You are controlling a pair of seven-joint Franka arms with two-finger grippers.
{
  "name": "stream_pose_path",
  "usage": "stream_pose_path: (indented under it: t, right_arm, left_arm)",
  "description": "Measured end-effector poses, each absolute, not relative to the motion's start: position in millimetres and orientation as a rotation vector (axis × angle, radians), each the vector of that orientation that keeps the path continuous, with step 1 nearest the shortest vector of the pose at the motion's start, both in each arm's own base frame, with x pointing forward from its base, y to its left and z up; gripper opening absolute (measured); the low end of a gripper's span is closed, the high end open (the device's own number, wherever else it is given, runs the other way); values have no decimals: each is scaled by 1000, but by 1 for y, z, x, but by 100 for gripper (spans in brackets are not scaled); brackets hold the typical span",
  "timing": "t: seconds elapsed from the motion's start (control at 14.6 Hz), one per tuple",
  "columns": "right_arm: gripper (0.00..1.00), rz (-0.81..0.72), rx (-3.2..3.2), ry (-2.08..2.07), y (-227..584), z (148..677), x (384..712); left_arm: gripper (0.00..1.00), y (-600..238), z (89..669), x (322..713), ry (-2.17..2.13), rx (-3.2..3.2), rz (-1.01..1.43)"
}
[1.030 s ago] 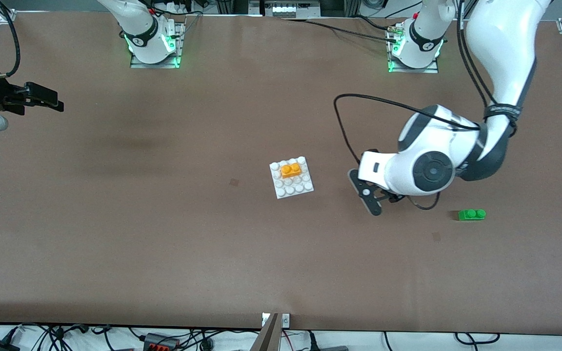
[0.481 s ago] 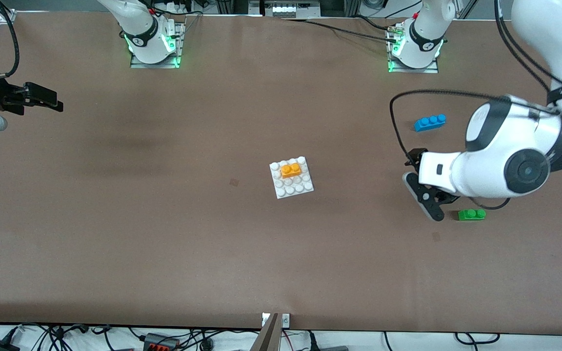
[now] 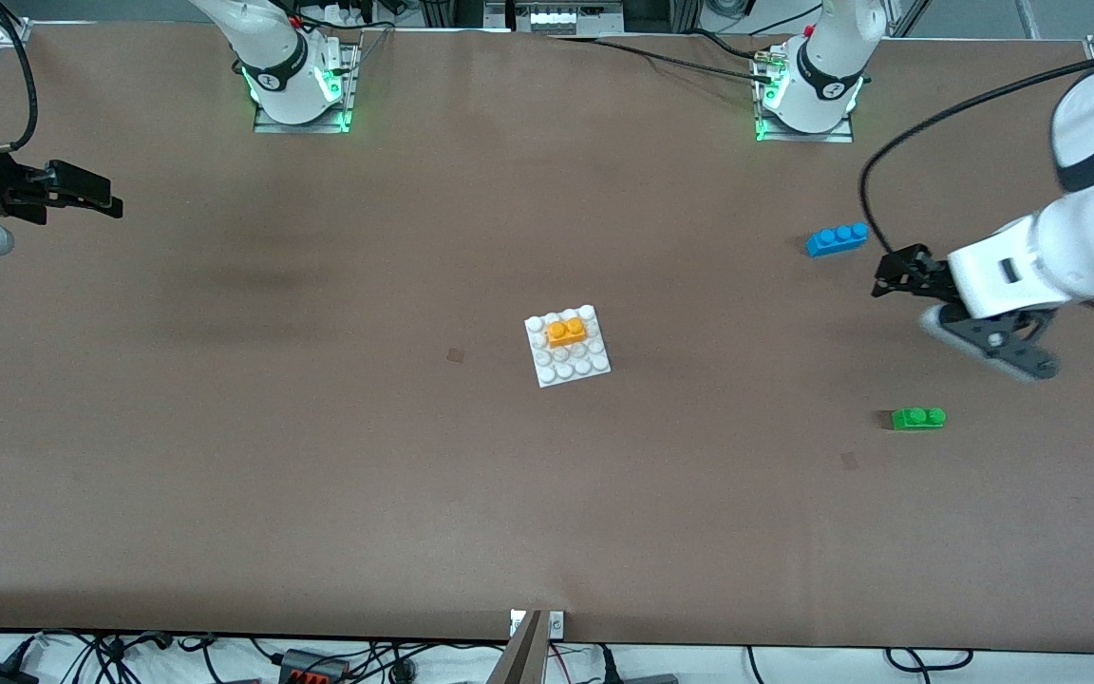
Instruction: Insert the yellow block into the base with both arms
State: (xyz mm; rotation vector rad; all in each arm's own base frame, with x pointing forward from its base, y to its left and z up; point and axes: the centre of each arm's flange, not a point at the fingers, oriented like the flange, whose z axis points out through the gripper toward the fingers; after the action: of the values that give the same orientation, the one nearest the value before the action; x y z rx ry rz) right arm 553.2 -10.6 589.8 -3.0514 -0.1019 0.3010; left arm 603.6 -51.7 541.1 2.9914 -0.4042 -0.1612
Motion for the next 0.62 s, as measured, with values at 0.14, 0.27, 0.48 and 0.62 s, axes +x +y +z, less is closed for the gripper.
stream_pose_path:
  t: [0.14, 0.27, 0.48, 0.62]
  right_arm:
    - [100, 271, -3087, -106, -12, 592, 555]
    - [100, 147, -3145, -93, -15, 598, 564]
    - [100, -26, -3165, -71, -18, 595, 578]
    - [100, -34, -3165, 15, -19, 589, 579]
  left_arm:
    - [100, -55, 559, 577, -170, 3038, -161]
    - [100, -56, 576, 558, -89, 3088, -128]
    - [100, -53, 589, 546, -37, 3115, -133]
    - [100, -55, 588, 545, -19, 3116, -142]
